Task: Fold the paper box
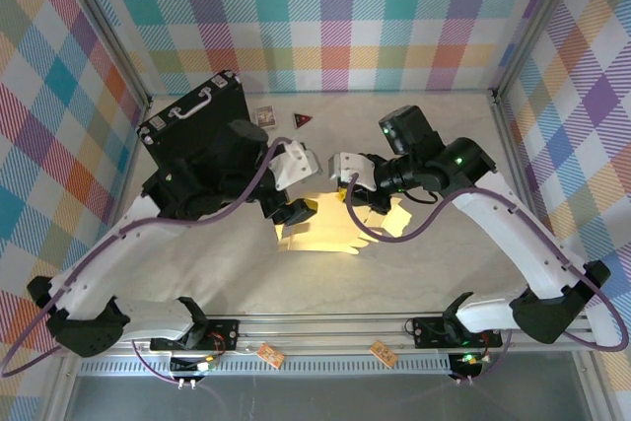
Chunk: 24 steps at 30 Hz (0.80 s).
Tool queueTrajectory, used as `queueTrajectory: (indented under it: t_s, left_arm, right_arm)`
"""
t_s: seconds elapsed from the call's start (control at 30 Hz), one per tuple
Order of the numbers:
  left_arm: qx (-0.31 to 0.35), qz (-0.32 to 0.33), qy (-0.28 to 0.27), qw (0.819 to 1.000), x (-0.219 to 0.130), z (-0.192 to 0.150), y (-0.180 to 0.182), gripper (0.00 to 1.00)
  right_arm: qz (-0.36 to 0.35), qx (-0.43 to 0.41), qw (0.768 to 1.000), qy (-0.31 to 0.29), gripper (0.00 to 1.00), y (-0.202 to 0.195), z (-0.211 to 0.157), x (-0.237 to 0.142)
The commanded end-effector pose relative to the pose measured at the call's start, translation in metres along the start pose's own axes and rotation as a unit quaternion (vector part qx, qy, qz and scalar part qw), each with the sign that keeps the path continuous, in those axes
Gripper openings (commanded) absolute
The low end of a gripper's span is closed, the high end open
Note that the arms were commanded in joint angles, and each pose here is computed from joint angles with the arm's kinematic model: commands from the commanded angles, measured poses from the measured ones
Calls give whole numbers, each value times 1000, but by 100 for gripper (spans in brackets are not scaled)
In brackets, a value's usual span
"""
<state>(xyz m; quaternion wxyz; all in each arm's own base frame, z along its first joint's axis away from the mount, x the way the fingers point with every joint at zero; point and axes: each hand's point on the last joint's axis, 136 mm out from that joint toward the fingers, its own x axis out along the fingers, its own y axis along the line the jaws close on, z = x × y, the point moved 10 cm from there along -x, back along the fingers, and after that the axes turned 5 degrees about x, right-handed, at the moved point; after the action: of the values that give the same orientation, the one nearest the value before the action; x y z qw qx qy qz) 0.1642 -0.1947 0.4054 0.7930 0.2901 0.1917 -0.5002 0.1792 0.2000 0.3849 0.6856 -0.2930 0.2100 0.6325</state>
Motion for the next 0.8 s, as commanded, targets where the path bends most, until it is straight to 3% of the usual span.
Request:
queueTrajectory:
  t_s: [0.0,0.17,0.37,0.77]
  left_arm:
    - [-44,49,-53,996,-16,-6,-1,87]
    - [-77,76,-79,991,-18,-9,0,77]
    - [-93,44,-89,991,-13,-5,-2,61]
    - [-108,87,-48,989,-6,-21,0,53]
  right_arm:
    - [-12,-6,1000,-27,2,2,7,-5]
    - [-19,5,999,-26,3,-1,9,-6]
    - [-30,25,999,-28,4,-5,11,-5]
    - [-55,53,997,-27,8,-13,14,-3]
